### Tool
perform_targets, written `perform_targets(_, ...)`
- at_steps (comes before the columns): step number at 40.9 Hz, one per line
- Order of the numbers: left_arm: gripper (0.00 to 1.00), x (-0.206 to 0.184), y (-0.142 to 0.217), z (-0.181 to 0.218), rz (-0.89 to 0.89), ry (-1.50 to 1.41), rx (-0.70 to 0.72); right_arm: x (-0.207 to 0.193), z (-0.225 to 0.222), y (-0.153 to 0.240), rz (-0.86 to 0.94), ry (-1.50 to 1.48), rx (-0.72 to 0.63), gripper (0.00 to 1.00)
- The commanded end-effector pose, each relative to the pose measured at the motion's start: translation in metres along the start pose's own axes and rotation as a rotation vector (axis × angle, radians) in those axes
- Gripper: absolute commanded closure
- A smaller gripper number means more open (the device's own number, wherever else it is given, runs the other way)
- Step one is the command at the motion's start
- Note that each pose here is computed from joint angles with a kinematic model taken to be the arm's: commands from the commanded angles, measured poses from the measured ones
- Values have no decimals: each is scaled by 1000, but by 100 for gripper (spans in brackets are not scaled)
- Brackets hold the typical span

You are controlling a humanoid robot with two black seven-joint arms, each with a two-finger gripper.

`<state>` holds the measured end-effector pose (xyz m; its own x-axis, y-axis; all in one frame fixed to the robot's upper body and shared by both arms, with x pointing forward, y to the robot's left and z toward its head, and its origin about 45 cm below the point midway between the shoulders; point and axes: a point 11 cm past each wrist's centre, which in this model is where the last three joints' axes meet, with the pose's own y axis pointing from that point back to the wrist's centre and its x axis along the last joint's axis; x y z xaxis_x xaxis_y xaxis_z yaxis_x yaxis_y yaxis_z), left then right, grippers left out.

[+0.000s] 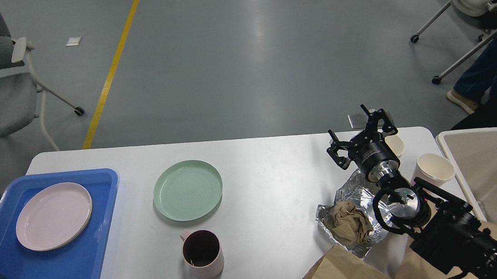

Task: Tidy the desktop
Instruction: 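Carry the teal mug with the left gripper onto the blue tray, then move the left gripper to the pink mug and grasp it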

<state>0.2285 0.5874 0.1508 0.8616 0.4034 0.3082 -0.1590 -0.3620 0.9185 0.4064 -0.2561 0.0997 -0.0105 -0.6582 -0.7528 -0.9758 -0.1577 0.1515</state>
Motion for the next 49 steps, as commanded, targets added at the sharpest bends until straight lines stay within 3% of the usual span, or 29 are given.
perform_targets(1, 54, -1, -5, 7, 35, 11, -24, 0, 0, 0, 0, 1, -1, 0)
perform_targets(7, 31, -4, -7, 6, 33, 15, -24, 0, 0, 0, 1, 1, -1, 0)
perform_targets(10, 7, 0, -5, 7, 41, 18, -32, 0, 0, 0, 1, 0, 0, 0)
perform_targets(11, 3, 1, -4, 6, 43, 23, -35, 0, 0, 0, 0, 1, -1, 0)
perform_targets(16, 3, 21, 16, -8, 60, 95, -48, 0, 0, 0, 1, 1, -1, 0)
perform_targets(23, 2, 57, 63, 4, -48, 177, -133, 0, 0, 0, 0, 0, 0, 0)
perform_targets(25, 2, 83, 98, 16, -108, 179, -187, 1, 0, 0, 1, -1, 0, 0)
perform_targets(31, 3, 109, 156, 53, -214, 179, -325, 0, 0, 0, 0, 1, -1, 0)
perform_targets(34, 3, 123, 176, 85, -183, 134, -397, 0, 0, 0, 0, 0, 0, 0)
perform_targets(41, 4, 106, 186, 166, -268, 24, -515, 0, 0, 0, 0, -1, 0, 0)
perform_targets(49, 5, 59, 184, 245, -401, -162, -511, 0, 0, 0, 0, 1, -1, 0)
